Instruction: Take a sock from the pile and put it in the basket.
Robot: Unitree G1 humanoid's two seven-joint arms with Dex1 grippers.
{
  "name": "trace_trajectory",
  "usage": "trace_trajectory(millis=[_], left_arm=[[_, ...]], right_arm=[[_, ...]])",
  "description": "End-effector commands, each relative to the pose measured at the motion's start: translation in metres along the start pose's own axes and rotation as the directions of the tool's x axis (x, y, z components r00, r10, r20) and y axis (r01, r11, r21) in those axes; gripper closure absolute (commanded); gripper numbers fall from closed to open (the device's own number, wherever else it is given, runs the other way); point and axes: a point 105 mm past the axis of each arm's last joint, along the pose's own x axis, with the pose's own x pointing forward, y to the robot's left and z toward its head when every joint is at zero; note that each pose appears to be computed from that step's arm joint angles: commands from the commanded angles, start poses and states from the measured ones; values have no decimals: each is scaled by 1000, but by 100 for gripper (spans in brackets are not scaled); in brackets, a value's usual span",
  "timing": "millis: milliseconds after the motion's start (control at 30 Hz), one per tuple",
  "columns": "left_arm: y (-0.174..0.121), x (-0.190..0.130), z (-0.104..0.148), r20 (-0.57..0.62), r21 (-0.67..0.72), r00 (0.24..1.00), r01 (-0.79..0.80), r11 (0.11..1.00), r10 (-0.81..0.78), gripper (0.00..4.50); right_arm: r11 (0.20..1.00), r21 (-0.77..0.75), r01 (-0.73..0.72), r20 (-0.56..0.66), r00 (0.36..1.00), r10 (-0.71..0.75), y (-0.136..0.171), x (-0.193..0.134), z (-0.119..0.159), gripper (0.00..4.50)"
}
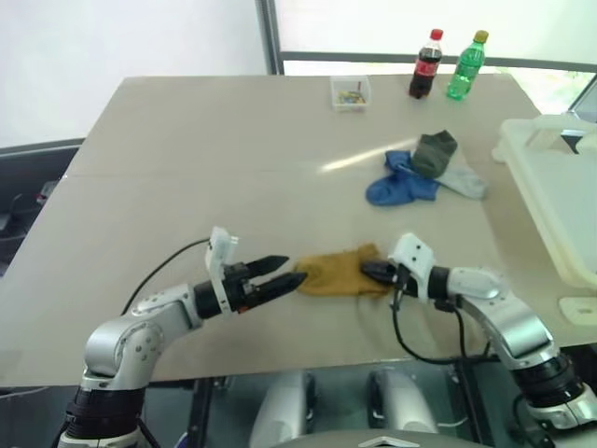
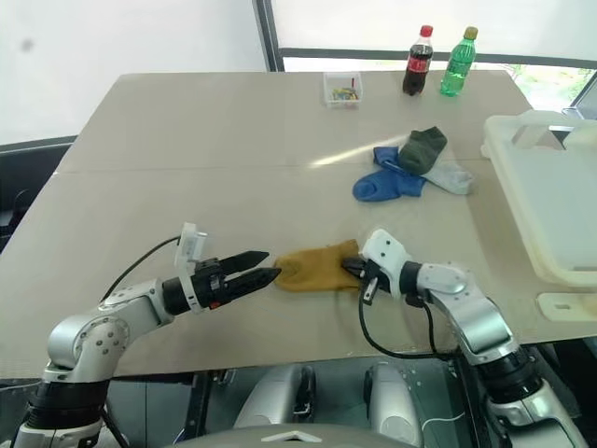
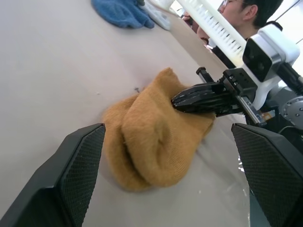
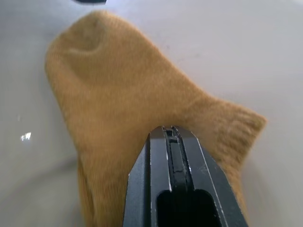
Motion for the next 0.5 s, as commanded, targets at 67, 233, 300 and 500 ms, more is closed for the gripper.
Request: trace_trajectory(millis=[67, 233, 300, 500], left_arm=[[-2, -4, -7, -59, -7, 998, 16, 1000, -16, 0], [3, -9, -28, -227, -45, 974, -39, 998, 28, 0], [-3, -9, -30, -252, -90, 968, -20, 996, -4, 0], [-11, 5, -25, -311, -138, 948, 22, 990, -65, 0]], right_arm=[[998, -22, -55, -104, 993, 52, 6, -3, -27, 446], [996, -41, -78, -146, 987, 72, 8, -6, -37, 446], [996, -37, -75, -139, 988, 69, 8, -5, -35, 446], [996, -55, -72, -134, 989, 64, 11, -3, -32, 446]])
